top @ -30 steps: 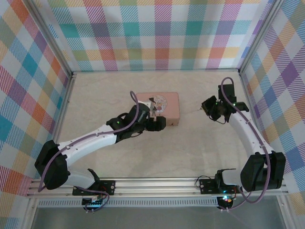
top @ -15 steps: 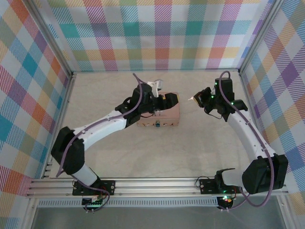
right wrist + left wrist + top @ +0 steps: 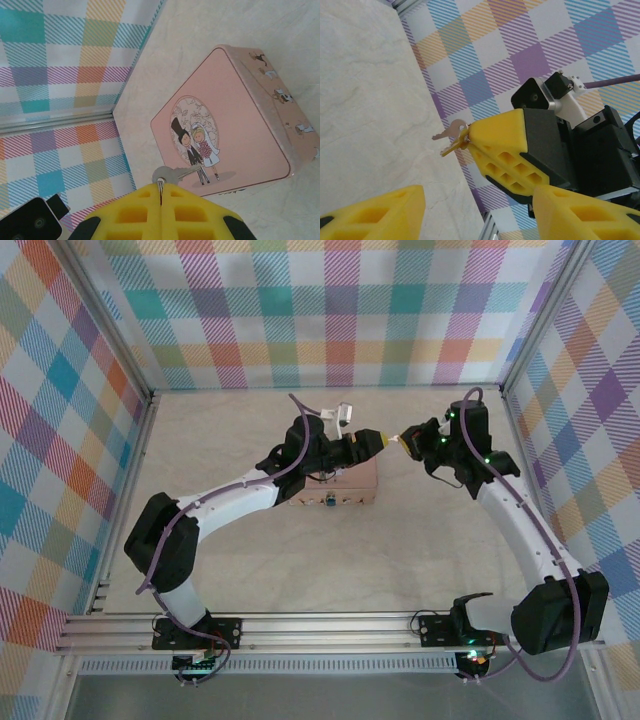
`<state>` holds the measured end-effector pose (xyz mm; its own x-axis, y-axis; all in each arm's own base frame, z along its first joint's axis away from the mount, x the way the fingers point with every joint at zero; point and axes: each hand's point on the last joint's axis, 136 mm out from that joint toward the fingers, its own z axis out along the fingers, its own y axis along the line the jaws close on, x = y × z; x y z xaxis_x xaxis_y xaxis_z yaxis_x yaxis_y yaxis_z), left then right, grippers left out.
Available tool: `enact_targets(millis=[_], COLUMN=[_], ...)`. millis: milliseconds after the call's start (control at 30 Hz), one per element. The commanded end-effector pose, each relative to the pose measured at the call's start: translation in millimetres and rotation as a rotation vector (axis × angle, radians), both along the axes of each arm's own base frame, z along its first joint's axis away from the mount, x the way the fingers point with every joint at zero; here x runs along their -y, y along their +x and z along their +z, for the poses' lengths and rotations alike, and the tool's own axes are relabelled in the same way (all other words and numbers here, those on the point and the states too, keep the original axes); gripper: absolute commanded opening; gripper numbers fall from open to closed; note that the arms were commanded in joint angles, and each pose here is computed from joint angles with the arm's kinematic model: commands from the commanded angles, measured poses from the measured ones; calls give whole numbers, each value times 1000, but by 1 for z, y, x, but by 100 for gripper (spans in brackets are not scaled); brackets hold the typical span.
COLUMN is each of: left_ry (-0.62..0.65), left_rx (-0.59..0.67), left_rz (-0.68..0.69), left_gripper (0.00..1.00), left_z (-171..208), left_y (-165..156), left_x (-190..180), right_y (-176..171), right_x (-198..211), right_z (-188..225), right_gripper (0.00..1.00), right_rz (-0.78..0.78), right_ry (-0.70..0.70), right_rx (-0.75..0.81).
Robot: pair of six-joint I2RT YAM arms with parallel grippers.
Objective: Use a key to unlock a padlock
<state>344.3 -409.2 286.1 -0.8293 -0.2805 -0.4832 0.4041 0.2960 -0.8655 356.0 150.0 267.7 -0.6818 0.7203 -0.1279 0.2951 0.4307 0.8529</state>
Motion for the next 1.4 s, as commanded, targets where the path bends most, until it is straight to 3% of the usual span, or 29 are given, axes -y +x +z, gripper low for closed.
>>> enact_targets(millis=[0, 300, 567, 1367], left_ry=[-64, -63, -55, -65], left_rx=[51, 62, 78, 109], left_rz=[-14, -8, 28, 34], left_gripper=[56, 49, 54, 39], left_z=[29, 32, 37, 49], left_y=[-2, -2, 3, 8], left_x=[-2, -5, -15, -14], right_y=[-2, -5, -10, -18], right_x=[-9, -17, -24, -34], right_z=[24, 32, 32, 27], right_gripper=[0, 0, 0, 0], right_rz=[23, 44, 68, 111], right_ry=[53, 73, 95, 121], right_rx=[61, 82, 81, 70])
